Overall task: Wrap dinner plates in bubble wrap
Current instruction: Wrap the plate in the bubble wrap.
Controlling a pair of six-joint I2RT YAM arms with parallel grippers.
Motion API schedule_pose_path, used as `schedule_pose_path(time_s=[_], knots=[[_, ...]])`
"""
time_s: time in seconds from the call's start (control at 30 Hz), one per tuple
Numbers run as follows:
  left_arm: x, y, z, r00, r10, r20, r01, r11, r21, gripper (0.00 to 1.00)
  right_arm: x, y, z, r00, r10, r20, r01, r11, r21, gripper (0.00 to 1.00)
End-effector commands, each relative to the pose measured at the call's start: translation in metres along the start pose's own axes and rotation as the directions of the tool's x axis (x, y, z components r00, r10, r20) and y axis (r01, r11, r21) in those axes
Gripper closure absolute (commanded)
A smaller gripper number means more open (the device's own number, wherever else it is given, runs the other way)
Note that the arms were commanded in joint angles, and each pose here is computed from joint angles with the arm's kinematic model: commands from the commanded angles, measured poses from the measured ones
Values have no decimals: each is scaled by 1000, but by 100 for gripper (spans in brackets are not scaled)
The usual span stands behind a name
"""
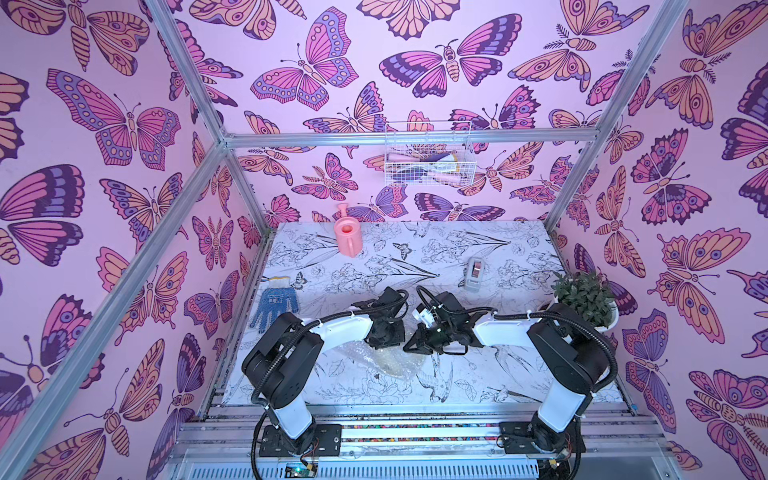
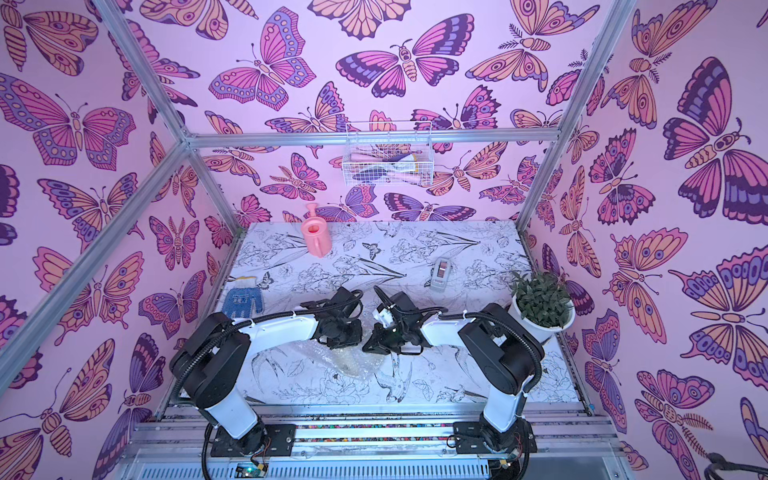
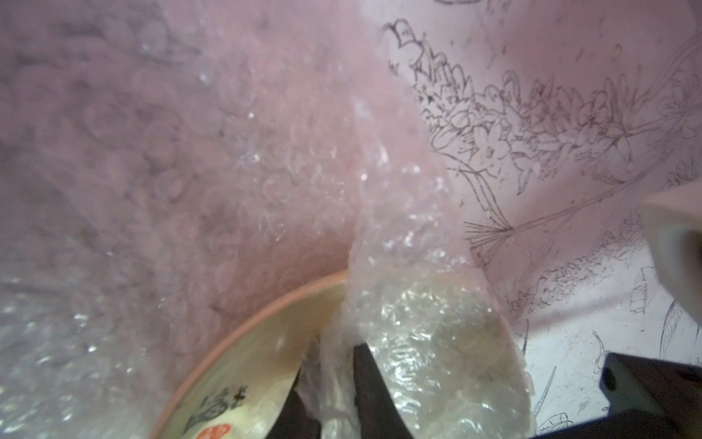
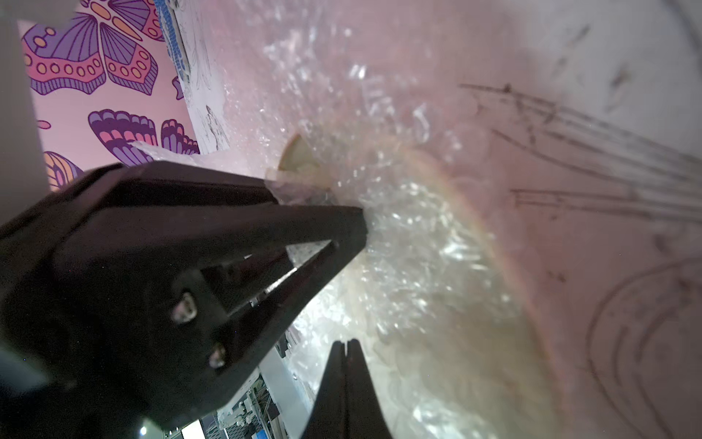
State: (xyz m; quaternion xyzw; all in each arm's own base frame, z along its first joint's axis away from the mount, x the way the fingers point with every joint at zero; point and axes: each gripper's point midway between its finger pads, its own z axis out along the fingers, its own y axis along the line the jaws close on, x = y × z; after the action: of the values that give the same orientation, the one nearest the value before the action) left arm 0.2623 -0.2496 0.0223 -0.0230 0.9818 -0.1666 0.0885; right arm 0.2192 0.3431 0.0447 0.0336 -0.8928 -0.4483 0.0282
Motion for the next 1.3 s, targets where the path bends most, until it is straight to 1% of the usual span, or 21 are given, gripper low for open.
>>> schedule_pose_path(time_s=[0.0,0.2,0.3,0.37,0.47,0.6,0.67,0.77,0.87,0.93,1.0,1.03,1.07,1.2,1.27], knots=[[36,44,25,992,-40,-123,22,989,-147,82,7,3,12,999,10,-43,-10,1000,-10,95],[36,44,24,992,-42,-116,24,989,-149,82,24,-21,22,995,34,-97,-30,998,46,96],[32,41,20,994,-36,-103,22,990,-139,81,27,-38,23,994,40,-101,-29,994,109,97],[25,35,13,997,-23,-79,13,993,-118,78,28,-50,20,994,27,-107,-8,985,173,98],[5,24,-11,1000,1,-14,-2,996,-90,72,28,-65,14,993,6,-114,24,966,258,99],[-28,15,-51,995,34,91,-28,997,-67,69,26,-75,7,992,3,-126,35,953,300,99],[-45,18,-72,990,45,136,-37,997,-67,68,25,-79,5,992,3,-129,37,951,306,100],[-66,33,-88,984,44,173,-33,997,-67,66,22,-82,2,992,6,-129,34,951,307,100],[-88,56,-89,987,23,159,-16,999,-41,60,22,-80,2,990,1,-142,42,953,301,100],[-103,63,-85,988,40,150,-37,999,-23,56,22,-79,2,990,0,-143,43,954,296,100],[-119,62,-77,990,57,128,-63,997,39,53,21,-78,3,990,3,-143,39,956,291,100],[-127,59,-72,991,72,115,-82,993,87,52,21,-77,3,990,3,-143,39,957,287,99],[-135,61,-67,992,76,100,-86,991,103,51,20,-77,4,990,6,-140,34,958,286,100],[-156,83,-53,996,55,71,-62,994,93,49,19,-74,3,992,13,-126,23,961,276,100],[-160,94,-48,998,41,56,-46,994,102,49,18,-72,3,993,16,-120,17,963,271,100]])
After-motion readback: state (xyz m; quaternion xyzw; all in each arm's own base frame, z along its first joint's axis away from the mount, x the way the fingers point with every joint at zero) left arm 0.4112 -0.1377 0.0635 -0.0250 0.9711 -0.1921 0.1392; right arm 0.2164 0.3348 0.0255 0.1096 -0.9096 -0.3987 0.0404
